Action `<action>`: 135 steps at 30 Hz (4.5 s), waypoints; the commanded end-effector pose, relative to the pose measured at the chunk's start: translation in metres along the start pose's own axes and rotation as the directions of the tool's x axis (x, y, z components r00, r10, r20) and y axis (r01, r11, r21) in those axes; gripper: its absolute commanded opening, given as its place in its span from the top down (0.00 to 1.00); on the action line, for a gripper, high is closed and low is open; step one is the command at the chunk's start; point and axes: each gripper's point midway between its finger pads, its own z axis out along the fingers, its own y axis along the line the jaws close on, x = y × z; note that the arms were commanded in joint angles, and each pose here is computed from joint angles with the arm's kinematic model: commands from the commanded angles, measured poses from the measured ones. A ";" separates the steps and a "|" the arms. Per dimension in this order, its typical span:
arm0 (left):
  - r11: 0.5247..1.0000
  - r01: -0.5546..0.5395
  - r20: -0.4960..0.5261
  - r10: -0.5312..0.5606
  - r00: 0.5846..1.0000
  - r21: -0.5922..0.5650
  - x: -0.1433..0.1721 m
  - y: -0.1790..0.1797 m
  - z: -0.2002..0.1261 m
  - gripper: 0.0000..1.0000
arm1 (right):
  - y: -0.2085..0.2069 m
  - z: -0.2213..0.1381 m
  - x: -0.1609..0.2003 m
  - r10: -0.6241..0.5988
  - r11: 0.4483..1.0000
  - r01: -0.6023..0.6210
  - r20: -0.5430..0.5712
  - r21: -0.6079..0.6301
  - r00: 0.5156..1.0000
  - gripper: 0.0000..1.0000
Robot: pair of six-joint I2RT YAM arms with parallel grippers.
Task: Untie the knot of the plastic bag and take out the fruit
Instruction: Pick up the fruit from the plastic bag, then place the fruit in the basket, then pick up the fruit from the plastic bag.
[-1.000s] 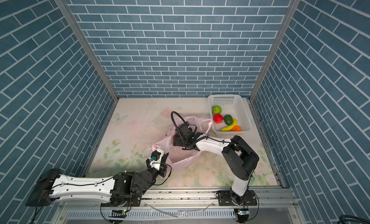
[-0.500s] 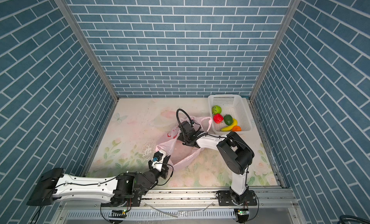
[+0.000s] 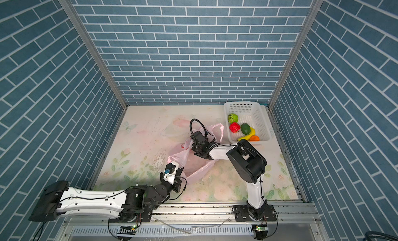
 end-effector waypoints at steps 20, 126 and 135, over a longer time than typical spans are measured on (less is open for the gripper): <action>1.000 0.003 0.005 -0.003 1.000 -0.026 0.003 0.006 -0.001 0.97 | 0.011 -0.039 0.002 0.008 0.999 -0.006 0.036 -0.048 0.999 0.58; 0.994 -0.106 0.043 0.107 0.993 -0.035 -0.030 0.002 -0.004 0.97 | 0.033 -0.317 -0.181 -0.416 0.909 0.416 0.141 0.035 0.898 0.21; 0.992 -0.124 0.050 0.125 0.991 -0.027 -0.035 -0.001 -0.004 0.97 | 0.075 -0.311 -0.101 -0.525 0.848 0.522 -0.008 -0.093 0.851 0.23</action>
